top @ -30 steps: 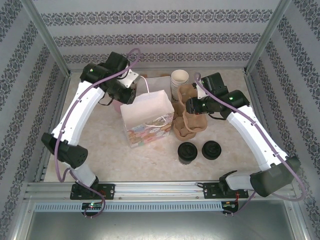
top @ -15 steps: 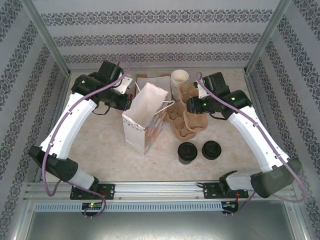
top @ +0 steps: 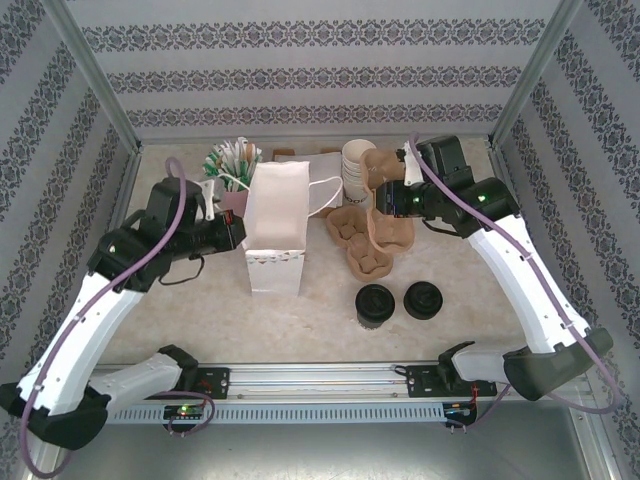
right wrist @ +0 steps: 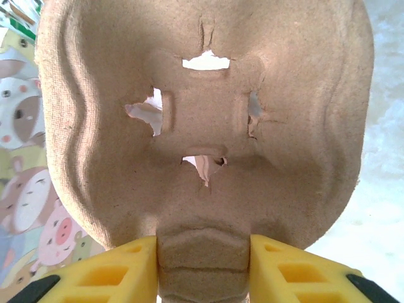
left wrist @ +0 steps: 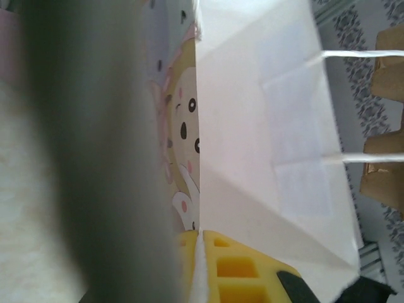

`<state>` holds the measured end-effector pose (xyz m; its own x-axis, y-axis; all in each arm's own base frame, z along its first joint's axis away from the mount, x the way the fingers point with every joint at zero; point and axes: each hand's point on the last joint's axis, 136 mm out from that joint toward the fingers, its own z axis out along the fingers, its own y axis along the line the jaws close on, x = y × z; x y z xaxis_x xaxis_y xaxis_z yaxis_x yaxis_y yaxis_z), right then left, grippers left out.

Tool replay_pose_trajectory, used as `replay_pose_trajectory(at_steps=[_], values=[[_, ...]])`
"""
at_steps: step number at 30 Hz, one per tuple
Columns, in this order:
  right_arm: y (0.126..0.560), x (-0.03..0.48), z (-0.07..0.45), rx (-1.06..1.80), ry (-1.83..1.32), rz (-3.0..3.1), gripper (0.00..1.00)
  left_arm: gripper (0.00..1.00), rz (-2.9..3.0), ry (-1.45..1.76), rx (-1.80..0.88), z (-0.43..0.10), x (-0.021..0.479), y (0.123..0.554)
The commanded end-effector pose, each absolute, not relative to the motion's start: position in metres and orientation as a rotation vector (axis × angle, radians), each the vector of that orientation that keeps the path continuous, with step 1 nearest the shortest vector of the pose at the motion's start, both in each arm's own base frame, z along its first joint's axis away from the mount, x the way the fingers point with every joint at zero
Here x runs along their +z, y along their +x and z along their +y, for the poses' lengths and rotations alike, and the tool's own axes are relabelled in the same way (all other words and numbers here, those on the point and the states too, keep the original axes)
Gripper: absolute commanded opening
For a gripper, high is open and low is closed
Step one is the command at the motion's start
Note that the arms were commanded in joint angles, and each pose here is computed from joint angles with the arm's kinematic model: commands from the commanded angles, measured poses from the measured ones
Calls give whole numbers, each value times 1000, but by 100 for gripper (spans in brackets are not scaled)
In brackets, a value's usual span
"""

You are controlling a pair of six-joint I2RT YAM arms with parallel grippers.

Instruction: Pack the takeout coffee

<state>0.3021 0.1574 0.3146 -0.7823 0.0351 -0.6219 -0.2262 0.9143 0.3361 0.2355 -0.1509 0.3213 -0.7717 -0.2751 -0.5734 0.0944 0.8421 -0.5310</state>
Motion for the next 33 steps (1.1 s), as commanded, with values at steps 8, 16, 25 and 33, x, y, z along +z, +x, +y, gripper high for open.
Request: replay_pose_trajectory(at_steps=[8, 16, 25, 33], values=[[306, 355, 163, 567, -98, 2319, 39, 0, 2203, -399, -858, -191, 317, 246], [311, 393, 175, 547, -133, 2238, 38, 0, 2049, -518, -1015, -200, 320, 241], [306, 428, 204, 533, -213, 2142, 39, 0, 2070, -524, -1056, -214, 301, 238], [304, 455, 209, 527, -210, 2068, 39, 0, 2054, -501, -1063, -214, 305, 236]])
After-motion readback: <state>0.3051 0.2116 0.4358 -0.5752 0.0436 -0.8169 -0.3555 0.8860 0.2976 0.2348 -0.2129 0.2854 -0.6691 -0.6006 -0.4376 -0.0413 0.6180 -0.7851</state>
